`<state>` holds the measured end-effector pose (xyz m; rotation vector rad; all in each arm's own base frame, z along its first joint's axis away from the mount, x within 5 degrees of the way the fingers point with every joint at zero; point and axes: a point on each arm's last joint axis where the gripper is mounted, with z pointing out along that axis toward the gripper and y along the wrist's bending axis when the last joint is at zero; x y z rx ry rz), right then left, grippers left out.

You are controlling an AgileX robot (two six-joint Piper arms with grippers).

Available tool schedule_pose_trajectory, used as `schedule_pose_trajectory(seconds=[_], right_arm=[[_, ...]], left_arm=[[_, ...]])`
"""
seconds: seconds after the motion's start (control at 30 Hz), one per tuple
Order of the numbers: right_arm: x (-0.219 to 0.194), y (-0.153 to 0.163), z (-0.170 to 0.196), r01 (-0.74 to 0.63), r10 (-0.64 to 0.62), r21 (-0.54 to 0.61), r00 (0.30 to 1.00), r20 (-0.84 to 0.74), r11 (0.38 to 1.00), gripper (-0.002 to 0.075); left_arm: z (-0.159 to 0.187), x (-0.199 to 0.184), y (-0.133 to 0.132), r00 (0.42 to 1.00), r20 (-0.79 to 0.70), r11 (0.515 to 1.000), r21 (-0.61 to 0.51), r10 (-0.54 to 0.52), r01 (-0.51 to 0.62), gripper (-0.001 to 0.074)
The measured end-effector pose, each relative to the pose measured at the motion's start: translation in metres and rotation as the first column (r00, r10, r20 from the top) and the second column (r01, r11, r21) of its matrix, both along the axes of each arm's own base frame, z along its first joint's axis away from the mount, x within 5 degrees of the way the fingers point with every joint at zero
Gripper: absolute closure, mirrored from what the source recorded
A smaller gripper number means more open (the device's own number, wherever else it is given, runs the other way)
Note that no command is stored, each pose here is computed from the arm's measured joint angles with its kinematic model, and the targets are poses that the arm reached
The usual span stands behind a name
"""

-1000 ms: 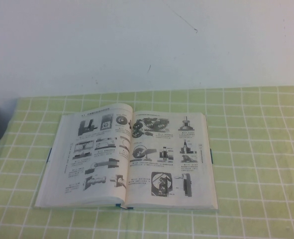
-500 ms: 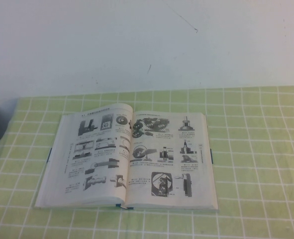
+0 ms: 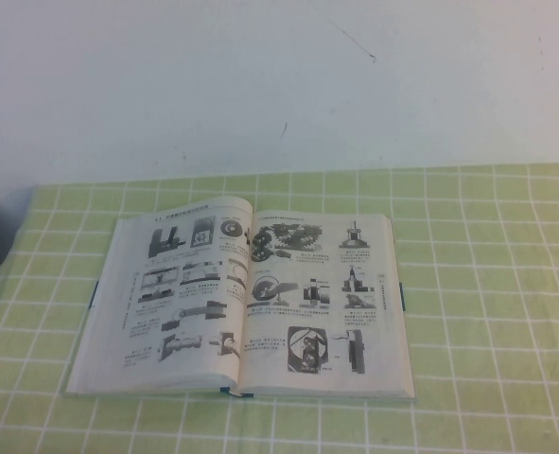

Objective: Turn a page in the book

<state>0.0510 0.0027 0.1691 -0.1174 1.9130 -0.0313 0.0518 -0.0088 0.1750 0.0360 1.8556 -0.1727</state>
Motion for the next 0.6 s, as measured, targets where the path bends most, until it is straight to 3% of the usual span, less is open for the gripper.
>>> schedule_pose_trajectory(seconds=[0.6], right_arm=[[0.0,-0.0001,0.0,0.0,0.0,-0.001,1.0,0.0,1.0,0.0729]], left_arm=[[0.0,0.0,0.0,1.0,0.0,1.0,0.0,0.0,0.0,0.0738]])
